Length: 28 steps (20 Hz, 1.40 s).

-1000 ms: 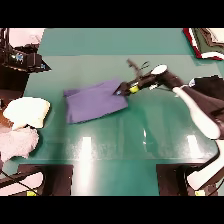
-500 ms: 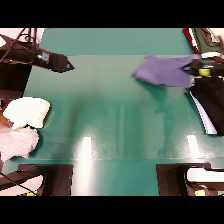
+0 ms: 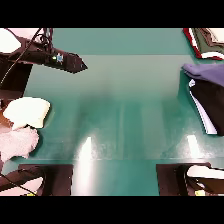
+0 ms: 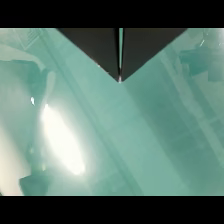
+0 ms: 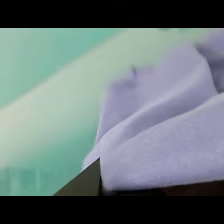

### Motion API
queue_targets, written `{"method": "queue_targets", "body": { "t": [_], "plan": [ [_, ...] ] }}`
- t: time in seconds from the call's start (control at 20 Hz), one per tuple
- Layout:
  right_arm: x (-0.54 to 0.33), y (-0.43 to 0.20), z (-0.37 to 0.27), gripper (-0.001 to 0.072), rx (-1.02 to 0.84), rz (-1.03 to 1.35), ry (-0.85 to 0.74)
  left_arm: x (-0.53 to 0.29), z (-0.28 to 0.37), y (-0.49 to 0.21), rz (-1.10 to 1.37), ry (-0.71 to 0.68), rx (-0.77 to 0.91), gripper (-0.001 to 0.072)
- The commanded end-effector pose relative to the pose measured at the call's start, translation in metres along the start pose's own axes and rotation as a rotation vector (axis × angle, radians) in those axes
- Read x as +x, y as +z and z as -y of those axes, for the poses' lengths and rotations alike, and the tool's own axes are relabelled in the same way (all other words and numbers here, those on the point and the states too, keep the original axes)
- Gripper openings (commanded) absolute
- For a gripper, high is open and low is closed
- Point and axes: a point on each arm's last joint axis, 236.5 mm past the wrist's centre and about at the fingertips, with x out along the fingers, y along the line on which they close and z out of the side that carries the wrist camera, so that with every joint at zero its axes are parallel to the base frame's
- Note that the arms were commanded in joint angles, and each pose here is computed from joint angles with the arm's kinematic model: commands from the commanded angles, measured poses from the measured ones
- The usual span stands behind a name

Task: Fold the shirts.

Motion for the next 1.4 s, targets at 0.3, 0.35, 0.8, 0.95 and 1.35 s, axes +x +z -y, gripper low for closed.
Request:
{"method": "queue_targets", "body": {
  "t": [0.3, 0.35, 0.8, 0.95, 1.35],
  "plan": [
    [-0.072, 0.049, -0.029, 0.0017, -0.163, 0.058, -0.095, 0.001, 0.002, 0.001, 0.003, -0.001, 0.005, 0.0027],
    [-0.081, 0.048, -0.029, 0.0017, -0.164, 0.057, -0.105, 0.001, 0.002, 0.001, 0.002, -0.001, 0.005, 0.0027],
    [-0.135, -0.037, 0.046, 0.0021, 0.138, -0.267, -0.388, 0.001, 0.002, 0.000, 0.002, 0.000, 0.007, 0.0027],
    [-0.146, -0.081, 0.069, 0.0238, 0.203, -0.418, -0.462, 0.001, 0.002, 0.000, 0.001, 0.000, 0.007, 0.0027],
    [-0.137, -0.137, 0.071, 0.0552, 0.363, -0.560, -0.361, 0.001, 0.004, -0.009, -0.038, -0.010, 0.015, 0.0027]
  ]
}}
